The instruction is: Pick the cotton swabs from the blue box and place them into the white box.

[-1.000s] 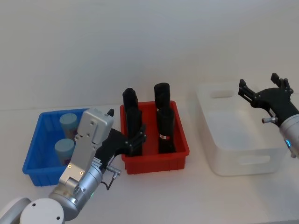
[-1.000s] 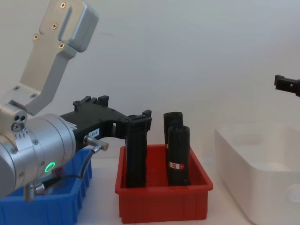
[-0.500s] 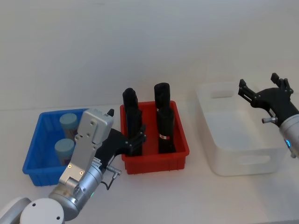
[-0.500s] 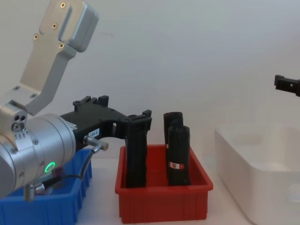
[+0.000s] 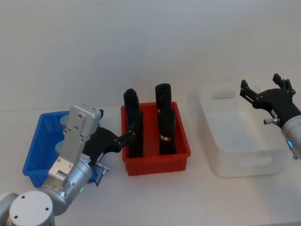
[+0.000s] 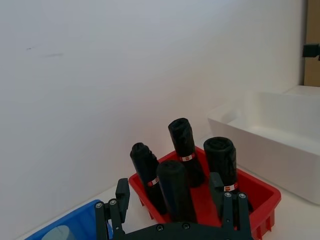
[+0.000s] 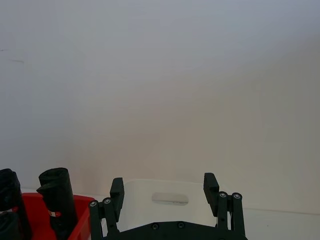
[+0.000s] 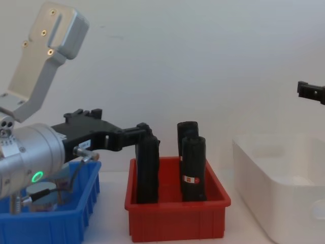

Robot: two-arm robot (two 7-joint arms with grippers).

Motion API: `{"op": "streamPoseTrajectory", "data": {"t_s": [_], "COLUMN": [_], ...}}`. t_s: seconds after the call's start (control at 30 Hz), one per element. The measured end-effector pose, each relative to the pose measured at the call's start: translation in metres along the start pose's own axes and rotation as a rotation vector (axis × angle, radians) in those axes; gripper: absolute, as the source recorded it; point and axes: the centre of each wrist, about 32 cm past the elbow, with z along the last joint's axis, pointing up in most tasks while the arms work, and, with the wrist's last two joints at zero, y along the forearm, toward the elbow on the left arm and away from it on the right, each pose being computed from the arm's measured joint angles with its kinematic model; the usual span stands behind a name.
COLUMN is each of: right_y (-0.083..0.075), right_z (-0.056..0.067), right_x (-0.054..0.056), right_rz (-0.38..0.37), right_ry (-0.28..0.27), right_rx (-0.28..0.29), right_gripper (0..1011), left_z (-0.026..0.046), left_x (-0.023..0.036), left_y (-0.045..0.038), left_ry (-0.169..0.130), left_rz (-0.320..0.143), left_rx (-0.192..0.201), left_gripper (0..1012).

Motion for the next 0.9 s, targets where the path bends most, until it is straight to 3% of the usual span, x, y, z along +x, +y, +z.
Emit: {"op": "streamPoseTrajectory", "data": {"t_s": [0.4,0.9], "right_y": [0.0,0.0], "right_z": [0.0,0.0], "right_x": [0.0,0.0], "right_rz": [0.0,0.0], "right_ry": [0.0,0.0], "right_rx": [0.0,0.0], "right_gripper": [1002,1002], "left_z": [-0.0098,-0.0248], "left_x": [0.0303,0.0637], "left_y": [-0.0022,-0.0075], "left_ry": [0.062,0.124], "left_rz": [0.058,0.121], "left_rx": [0.089,0.174], "left_gripper": [1004,1004]}}
